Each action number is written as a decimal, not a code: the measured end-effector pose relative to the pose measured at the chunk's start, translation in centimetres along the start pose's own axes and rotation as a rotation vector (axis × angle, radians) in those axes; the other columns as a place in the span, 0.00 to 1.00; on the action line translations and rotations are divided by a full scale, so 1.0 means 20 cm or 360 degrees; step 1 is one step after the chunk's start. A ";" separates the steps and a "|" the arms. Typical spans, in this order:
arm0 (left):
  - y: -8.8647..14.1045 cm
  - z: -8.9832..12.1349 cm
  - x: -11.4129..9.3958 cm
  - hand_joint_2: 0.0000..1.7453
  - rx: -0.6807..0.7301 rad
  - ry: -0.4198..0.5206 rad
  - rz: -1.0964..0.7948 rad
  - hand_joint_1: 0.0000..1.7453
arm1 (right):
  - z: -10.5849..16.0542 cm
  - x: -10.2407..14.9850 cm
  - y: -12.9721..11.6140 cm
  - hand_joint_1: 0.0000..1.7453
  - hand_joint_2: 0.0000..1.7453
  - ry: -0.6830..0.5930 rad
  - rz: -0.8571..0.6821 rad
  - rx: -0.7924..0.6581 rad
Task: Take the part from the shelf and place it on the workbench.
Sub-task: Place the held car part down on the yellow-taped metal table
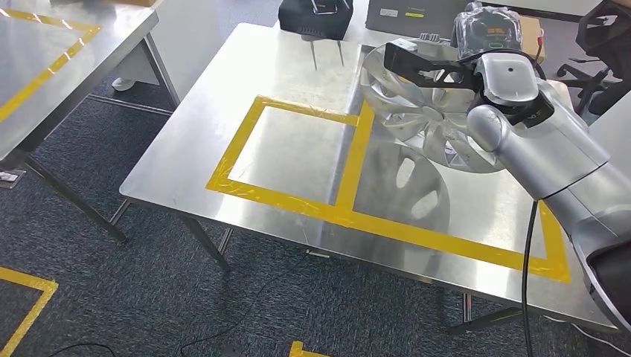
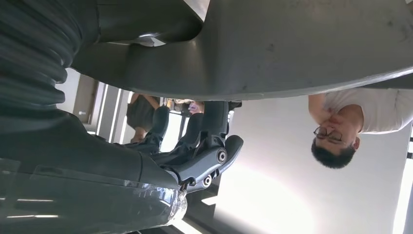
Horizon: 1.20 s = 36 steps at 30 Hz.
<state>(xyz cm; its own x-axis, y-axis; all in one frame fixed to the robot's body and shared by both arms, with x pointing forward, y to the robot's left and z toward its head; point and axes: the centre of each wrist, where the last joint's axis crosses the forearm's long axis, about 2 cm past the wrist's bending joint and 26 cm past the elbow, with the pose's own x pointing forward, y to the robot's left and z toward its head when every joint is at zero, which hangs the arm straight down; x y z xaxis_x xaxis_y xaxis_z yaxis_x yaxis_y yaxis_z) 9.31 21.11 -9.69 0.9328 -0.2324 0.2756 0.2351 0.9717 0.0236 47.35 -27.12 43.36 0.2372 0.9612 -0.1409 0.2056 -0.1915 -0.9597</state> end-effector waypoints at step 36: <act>0.00 0.00 0.01 1.00 -0.0004 -0.0020 -0.0054 0.00 | -0.04 -0.16 -0.09 1.00 1.00 0.0238 -0.0001 0.0071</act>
<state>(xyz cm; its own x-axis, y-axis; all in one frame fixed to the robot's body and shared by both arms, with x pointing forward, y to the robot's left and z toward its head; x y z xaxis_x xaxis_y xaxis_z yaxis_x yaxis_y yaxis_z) 9.42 21.03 -9.66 0.9208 -0.2647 0.2865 0.2672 0.9631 0.0310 46.90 -30.03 45.66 0.3767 0.9203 -0.1056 0.1645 -0.1787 -0.9701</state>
